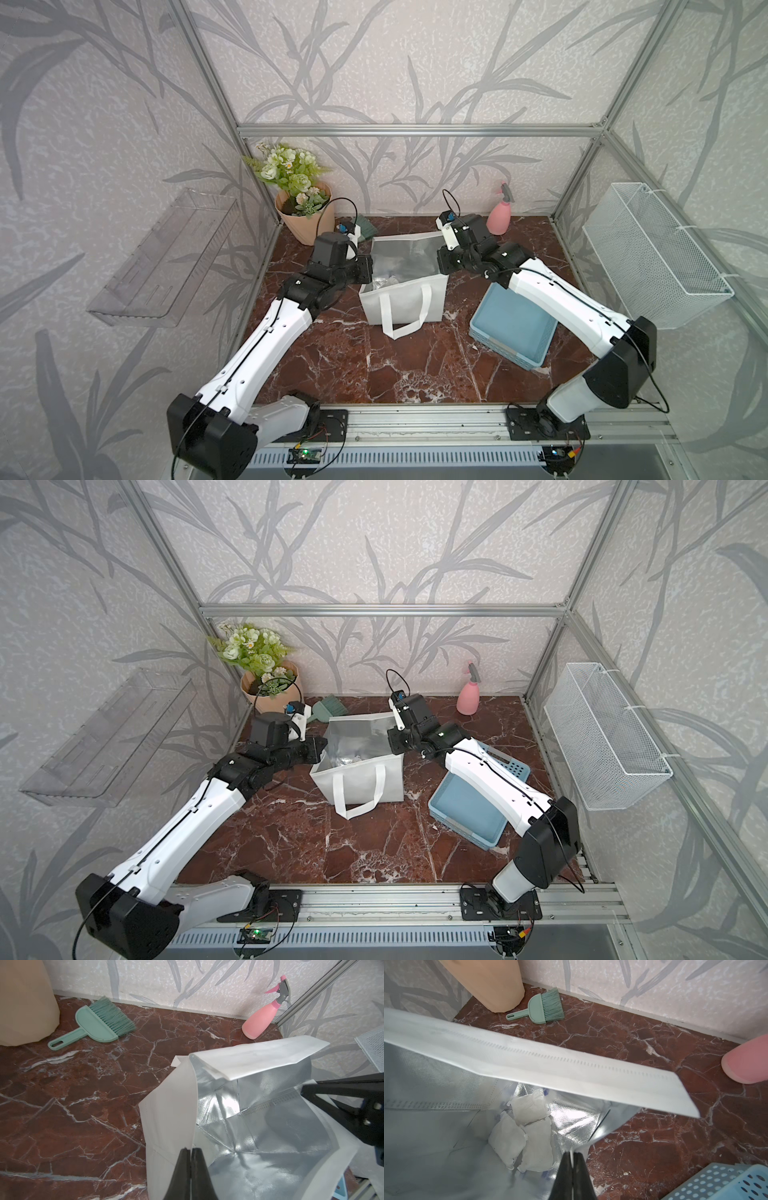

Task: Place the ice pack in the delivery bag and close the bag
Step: Adjust the delivery bag at the center of the board.

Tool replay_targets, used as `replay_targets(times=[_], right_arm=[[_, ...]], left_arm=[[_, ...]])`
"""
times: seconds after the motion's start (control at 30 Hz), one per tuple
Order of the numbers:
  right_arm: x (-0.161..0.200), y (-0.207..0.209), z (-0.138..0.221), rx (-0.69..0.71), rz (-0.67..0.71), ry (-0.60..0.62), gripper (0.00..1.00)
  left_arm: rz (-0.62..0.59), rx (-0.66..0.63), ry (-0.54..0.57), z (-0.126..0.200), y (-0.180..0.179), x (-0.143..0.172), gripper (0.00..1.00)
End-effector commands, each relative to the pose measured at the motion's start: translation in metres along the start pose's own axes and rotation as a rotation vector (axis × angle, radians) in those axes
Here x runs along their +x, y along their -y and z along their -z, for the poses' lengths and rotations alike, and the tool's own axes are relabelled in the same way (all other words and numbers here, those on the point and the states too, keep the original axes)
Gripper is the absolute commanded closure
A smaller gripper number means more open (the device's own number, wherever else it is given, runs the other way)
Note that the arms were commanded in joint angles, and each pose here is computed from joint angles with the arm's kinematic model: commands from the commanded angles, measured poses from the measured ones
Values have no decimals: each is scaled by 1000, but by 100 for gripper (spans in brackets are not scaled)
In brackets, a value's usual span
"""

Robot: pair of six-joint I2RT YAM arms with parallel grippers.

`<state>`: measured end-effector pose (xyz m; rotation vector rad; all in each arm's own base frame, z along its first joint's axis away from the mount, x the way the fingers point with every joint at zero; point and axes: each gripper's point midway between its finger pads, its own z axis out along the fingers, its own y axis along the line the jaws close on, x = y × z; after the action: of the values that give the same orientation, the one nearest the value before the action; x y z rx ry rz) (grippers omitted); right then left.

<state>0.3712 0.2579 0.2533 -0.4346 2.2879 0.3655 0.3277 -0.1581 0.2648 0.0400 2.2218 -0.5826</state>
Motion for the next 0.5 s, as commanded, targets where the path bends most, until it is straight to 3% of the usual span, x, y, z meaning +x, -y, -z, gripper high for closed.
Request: replay_targets(times=[0.0, 0.17, 0.33, 0.4, 0.47], right_arm=[[-28, 11, 16, -19, 35, 78, 100], [-52, 10, 16, -149, 104, 99, 100], [-63, 13, -5, -181, 153, 61, 100], [-62, 18, -19, -186, 149, 28, 100], [-61, 22, -28, -188, 147, 5, 100]], left_arm=[[132, 63, 38, 8, 17, 1, 100], [284, 104, 59, 14, 33, 8, 100], [361, 176, 64, 11, 52, 12, 97], [366, 195, 63, 7, 56, 14, 87], [364, 195, 53, 4, 57, 16, 65]])
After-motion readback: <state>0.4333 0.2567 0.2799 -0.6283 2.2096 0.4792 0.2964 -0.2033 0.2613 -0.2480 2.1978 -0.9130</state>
